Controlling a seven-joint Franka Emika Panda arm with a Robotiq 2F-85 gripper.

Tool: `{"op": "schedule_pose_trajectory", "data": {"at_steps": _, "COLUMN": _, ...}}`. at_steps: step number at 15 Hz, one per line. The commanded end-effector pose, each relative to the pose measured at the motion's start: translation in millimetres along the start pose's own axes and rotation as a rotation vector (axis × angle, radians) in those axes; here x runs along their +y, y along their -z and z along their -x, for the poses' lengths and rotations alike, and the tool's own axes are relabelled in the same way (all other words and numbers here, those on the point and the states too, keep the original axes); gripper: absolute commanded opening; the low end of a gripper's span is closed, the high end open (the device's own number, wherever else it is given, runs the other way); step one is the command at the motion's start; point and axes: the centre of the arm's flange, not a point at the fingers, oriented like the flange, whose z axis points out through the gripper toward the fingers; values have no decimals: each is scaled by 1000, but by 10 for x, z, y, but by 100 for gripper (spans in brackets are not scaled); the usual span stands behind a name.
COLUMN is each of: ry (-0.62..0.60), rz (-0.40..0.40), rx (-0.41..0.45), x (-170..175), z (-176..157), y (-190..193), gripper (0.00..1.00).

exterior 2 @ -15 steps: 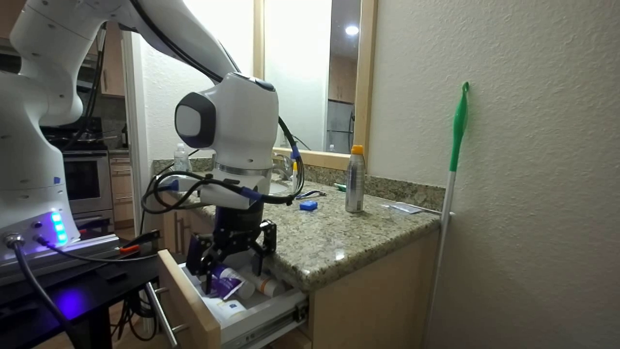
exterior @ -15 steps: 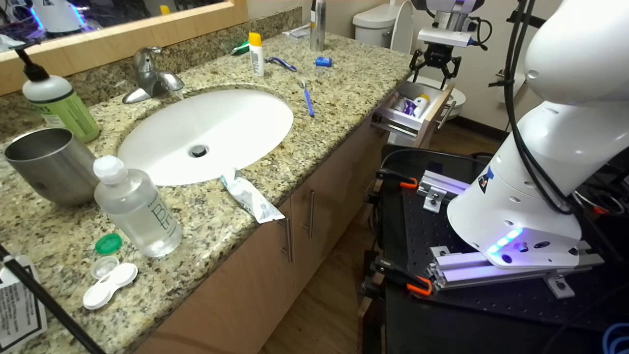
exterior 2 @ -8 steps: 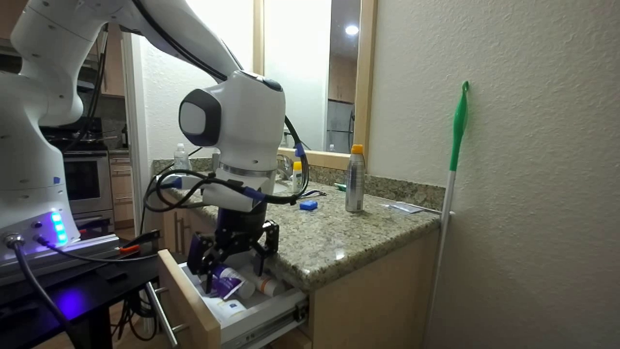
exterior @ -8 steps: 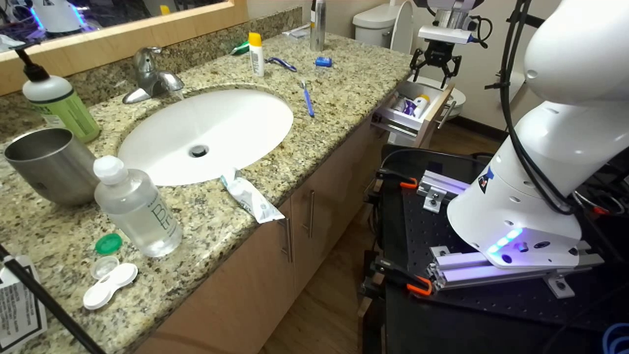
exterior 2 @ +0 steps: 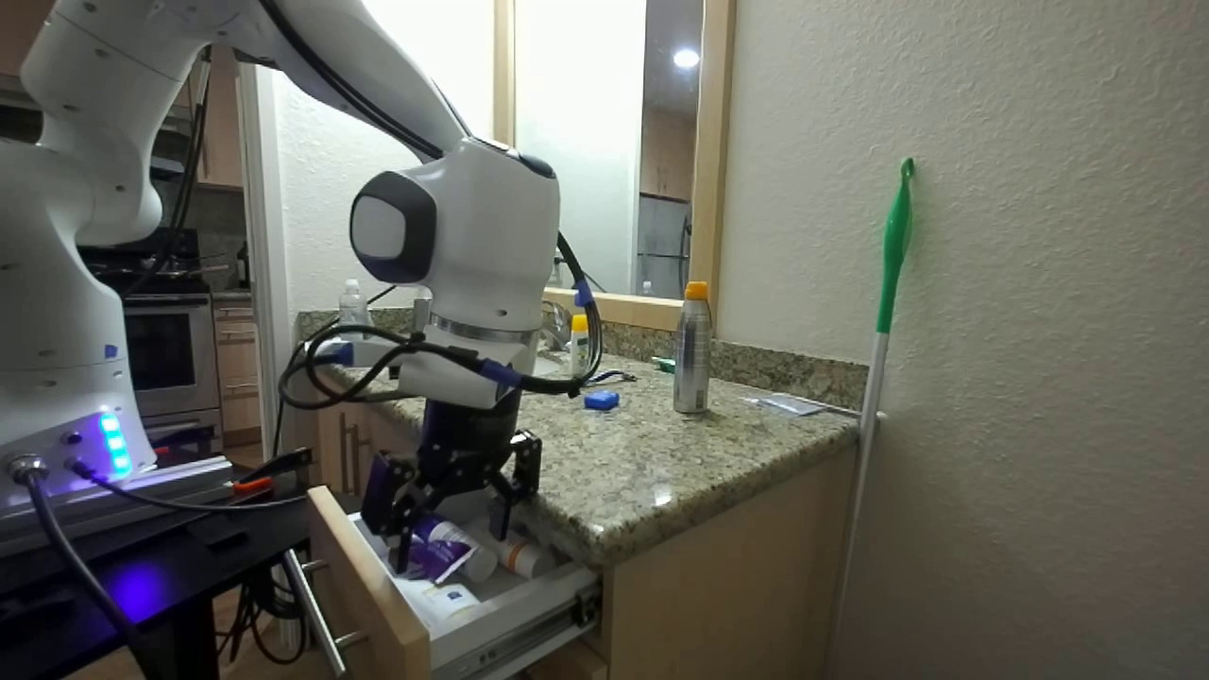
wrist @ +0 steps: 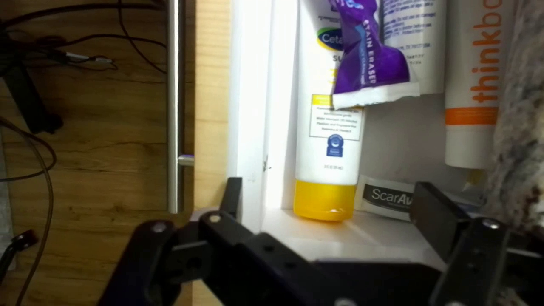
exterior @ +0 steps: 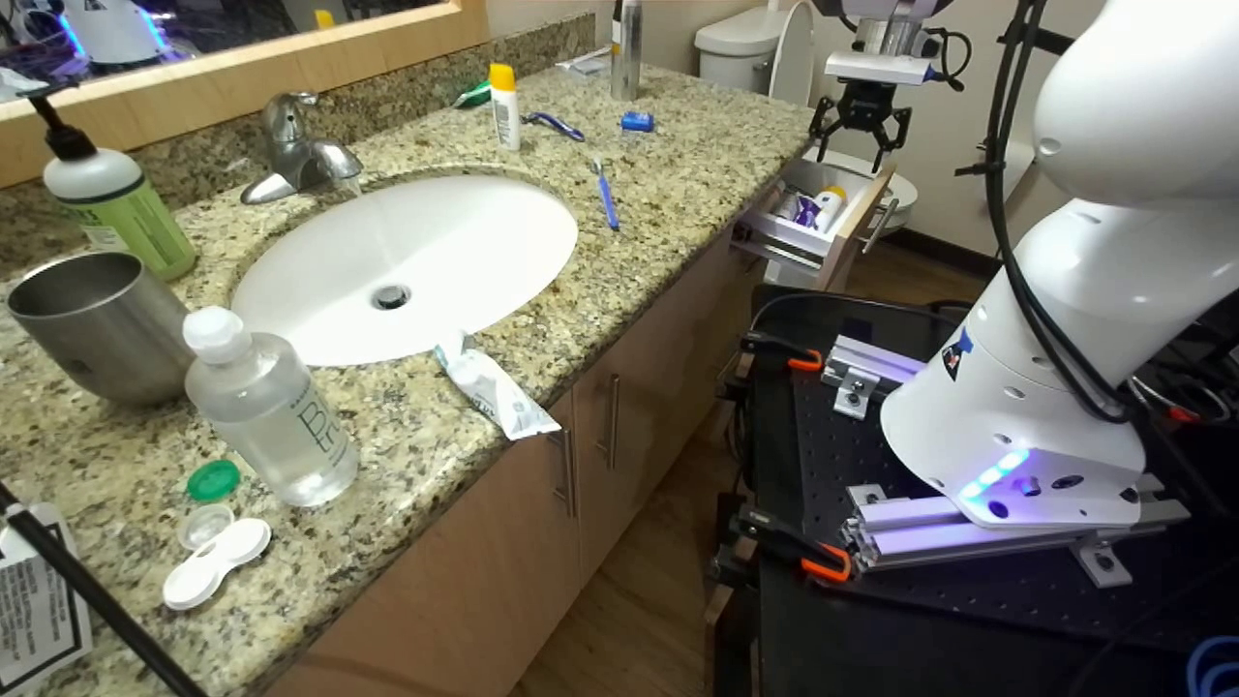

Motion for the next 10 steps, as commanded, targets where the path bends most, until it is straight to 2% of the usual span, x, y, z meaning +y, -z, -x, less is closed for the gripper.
{"op": "schedule_pose_trajectory", "data": {"at_steps": 1, "ry": 55, "rz": 108, "rx": 16, "x": -14, "z": 196, "y": -176, "gripper": 100}}
{"op": "schedule_pose_trajectory", "data": {"at_steps": 4, "ry": 71, "rz": 180, "rx": 25, "x": -110, "z": 251, "y": -441, "gripper": 100}}
{"op": "schedule_pose_trajectory", "data": {"at_steps": 10, "ry": 41, "rz": 283, "rx": 32, "x": -219, "z": 196, "y": -578, "gripper": 100}}
